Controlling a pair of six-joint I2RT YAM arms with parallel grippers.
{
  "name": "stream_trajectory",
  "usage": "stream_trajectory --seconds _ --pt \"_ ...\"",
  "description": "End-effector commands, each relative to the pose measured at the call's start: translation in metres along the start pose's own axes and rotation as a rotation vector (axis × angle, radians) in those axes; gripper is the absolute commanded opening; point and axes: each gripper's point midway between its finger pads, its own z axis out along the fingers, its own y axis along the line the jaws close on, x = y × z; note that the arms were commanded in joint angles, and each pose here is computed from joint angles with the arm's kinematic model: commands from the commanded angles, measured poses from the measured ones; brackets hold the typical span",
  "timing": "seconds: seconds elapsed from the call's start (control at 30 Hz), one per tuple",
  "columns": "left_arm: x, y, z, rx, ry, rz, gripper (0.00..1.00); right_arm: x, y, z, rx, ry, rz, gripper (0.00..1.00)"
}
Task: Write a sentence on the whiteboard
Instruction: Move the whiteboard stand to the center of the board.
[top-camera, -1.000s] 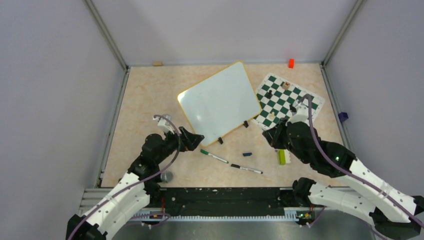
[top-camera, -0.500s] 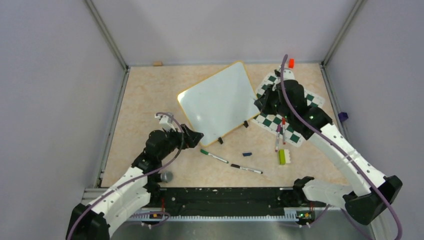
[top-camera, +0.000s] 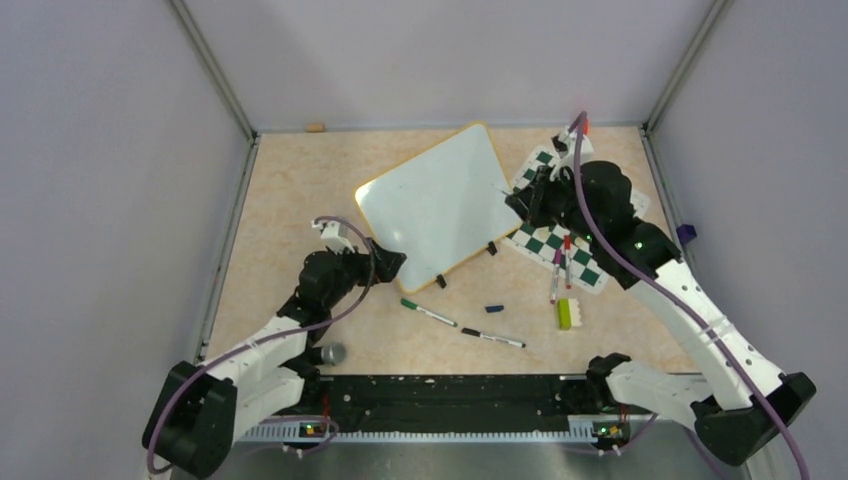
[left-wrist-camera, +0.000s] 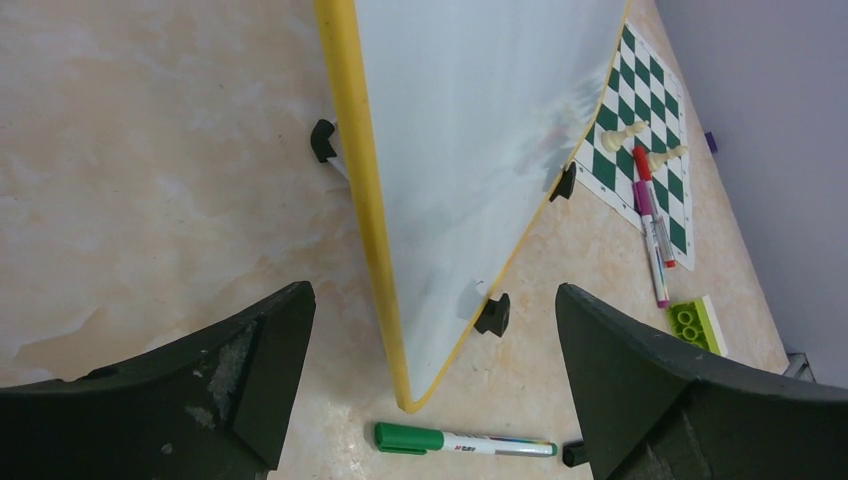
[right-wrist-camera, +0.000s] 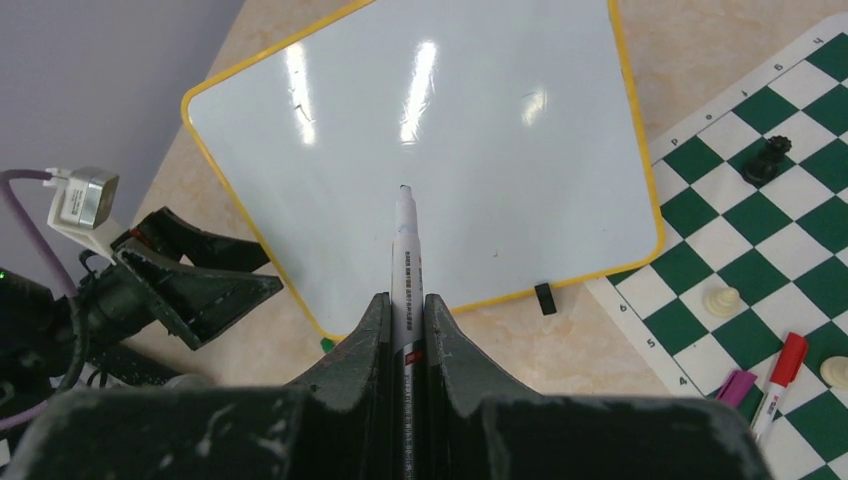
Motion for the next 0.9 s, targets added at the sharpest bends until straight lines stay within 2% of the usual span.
stream_trajectory --seconds 0.0,0.13,0.27,0.37,0.57,0.67,0.77,0.87 --pt "-0.021 -0.011 0.006 0.077 -0.100 0.053 0.94 -0.028 -0.017 0.015 0.050 -0.073 0.014 0.00" --pt "-0.022 -0.006 0.010 0.061 -0.107 0.096 0.90 -0.051 -0.075 0.036 0.170 -0.126 0.181 0.00" --pt "-0.013 -0.006 0.015 0.113 -0.096 0.160 0.88 -0.063 -0.114 0.061 0.100 -0.159 0.334 0.00" --pt "-0.005 -0.009 0.019 0.169 -0.086 0.176 0.87 -0.060 -0.122 0.088 0.031 -0.120 0.309 0.00" --pt "0.008 -0.021 0.025 0.275 -0.031 0.193 0.78 -0.036 -0.152 0.141 0.014 0.019 0.320 0.00" --pt "0.013 -0.026 0.024 0.311 -0.001 0.212 0.63 -0.026 -0.160 0.158 0.007 0.068 0.324 0.00" --pt "0.017 -0.026 0.026 0.321 0.028 0.226 0.39 -0.014 -0.167 0.169 0.014 0.102 0.334 0.00" --pt "0.020 -0.028 0.026 0.342 0.035 0.241 0.26 -0.004 -0.172 0.176 0.014 0.120 0.347 0.00"
